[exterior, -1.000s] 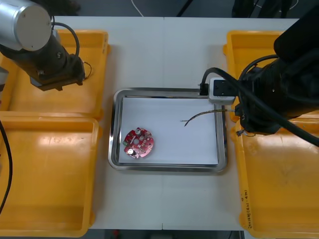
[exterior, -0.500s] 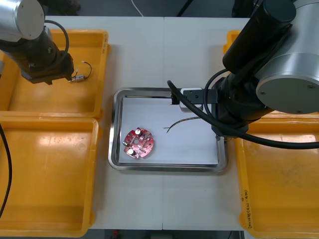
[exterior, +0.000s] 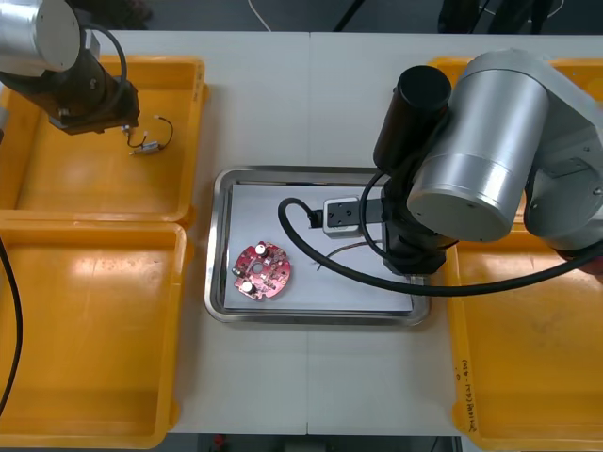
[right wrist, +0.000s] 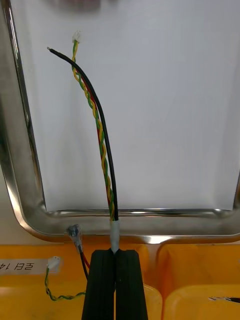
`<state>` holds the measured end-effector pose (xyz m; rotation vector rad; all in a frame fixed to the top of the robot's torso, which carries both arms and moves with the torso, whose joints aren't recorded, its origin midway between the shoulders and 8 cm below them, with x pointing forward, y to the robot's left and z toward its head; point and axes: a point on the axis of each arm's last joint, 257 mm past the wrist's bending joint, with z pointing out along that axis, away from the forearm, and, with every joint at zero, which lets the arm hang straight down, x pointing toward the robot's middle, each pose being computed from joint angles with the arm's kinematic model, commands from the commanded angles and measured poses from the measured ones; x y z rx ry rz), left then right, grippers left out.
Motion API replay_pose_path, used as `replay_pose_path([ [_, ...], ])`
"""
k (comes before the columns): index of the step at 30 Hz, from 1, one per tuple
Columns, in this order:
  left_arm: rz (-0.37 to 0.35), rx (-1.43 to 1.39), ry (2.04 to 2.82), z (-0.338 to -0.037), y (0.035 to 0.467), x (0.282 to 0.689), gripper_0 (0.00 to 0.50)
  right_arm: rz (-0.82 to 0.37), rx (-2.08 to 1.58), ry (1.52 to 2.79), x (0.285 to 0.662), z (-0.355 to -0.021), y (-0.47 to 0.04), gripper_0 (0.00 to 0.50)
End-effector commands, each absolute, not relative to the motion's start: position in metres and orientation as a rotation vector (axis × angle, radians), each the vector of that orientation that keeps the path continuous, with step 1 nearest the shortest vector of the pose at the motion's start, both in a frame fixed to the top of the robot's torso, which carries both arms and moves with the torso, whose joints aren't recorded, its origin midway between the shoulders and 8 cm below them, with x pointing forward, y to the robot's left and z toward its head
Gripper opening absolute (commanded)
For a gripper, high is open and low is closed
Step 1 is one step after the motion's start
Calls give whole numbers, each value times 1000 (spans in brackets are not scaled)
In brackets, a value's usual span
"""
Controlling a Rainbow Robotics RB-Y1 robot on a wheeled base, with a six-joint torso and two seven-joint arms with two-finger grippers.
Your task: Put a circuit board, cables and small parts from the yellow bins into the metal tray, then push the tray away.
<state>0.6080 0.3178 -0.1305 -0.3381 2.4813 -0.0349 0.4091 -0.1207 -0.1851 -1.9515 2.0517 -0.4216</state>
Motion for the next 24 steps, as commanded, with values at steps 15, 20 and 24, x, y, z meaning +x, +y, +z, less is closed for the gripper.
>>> replay_pose_path([
  [15,-42,-319,2284,-83,345,665,500,-519,-1979,1994,435,-216,-97,0],
  [20,-42,-319,2268,-88,345,672,500,-489,-1980,1993,436,-223,-91,0],
  [24,-42,-322,2263,-94,347,675,500,-473,-1990,1992,435,-230,-86,0],
])
